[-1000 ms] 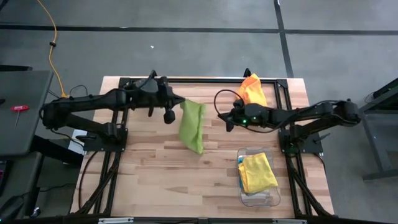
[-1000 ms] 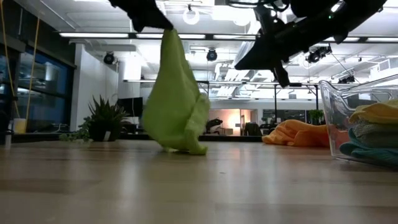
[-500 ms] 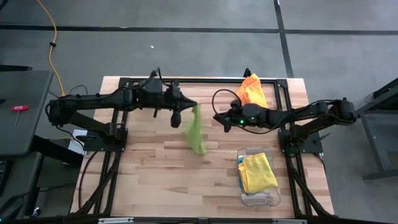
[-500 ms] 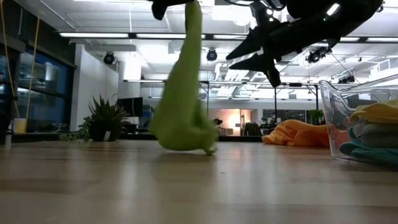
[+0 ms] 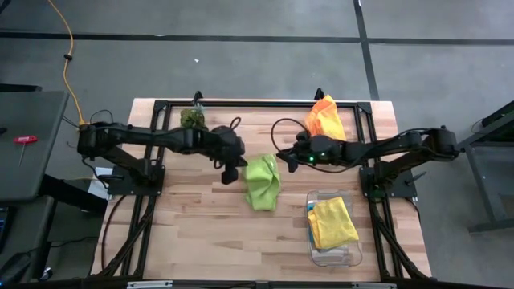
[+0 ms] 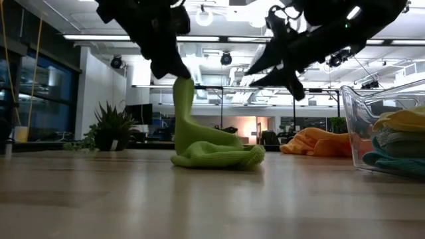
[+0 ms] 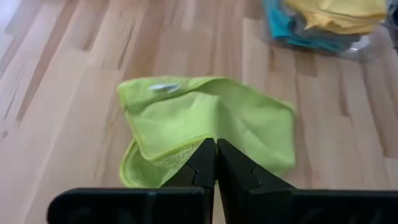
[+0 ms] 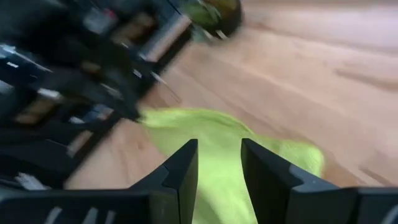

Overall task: Fold microfiber towels
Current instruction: Fold the green microfiber cloth

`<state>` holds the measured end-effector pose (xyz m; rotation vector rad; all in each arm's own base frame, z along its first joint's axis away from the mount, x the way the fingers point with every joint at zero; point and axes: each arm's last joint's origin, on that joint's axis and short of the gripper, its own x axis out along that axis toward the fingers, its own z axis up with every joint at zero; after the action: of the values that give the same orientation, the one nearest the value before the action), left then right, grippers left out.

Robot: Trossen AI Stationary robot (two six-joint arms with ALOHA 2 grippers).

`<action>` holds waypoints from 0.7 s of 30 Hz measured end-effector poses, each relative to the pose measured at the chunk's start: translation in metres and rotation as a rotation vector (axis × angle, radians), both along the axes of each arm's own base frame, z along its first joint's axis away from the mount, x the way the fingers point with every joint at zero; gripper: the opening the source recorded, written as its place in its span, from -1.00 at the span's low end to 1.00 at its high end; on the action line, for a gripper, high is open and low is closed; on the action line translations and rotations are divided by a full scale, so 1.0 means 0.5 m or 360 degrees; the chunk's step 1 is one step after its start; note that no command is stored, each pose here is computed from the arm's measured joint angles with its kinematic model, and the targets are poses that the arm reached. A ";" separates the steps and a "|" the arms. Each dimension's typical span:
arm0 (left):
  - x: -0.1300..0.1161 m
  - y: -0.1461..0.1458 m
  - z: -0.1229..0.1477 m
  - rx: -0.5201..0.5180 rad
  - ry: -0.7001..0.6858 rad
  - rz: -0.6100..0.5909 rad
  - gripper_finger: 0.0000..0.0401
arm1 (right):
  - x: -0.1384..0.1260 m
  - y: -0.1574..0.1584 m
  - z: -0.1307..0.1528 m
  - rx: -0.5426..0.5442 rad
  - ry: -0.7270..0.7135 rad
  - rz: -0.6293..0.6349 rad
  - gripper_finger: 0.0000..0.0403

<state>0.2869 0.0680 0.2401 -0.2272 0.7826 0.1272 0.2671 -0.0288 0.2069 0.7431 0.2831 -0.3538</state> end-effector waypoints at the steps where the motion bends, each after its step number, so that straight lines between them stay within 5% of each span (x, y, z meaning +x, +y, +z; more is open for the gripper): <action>1: 0.002 -0.004 0.001 0.0011 -0.0012 -0.0005 -1.00 | 0.002 0.000 -0.008 0.0005 0.0034 -0.0002 -0.43; 5: 0.011 -0.010 0.007 0.0043 -0.0085 -0.0012 -1.00 | 0.032 -0.002 -0.032 -0.0049 0.0173 0.0033 -0.43; 13: 0.007 -0.007 0.016 0.0026 -0.0114 0.0028 -1.00 | 0.140 -0.026 -0.071 -0.0479 0.0730 0.0266 -0.50; 18: 0.003 -0.006 0.020 0.0063 -0.0116 0.0068 -1.00 | 0.185 -0.054 -0.117 -0.0388 0.0814 0.0484 -0.93; 21: 0.003 -0.006 0.021 0.0069 -0.0117 0.0078 -1.00 | 0.197 -0.063 -0.134 -0.0369 0.0840 0.0481 -0.93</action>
<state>0.2884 0.0650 0.2504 -0.2092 0.7004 0.1809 0.3656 -0.0604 0.1399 0.3591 0.8284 -0.2837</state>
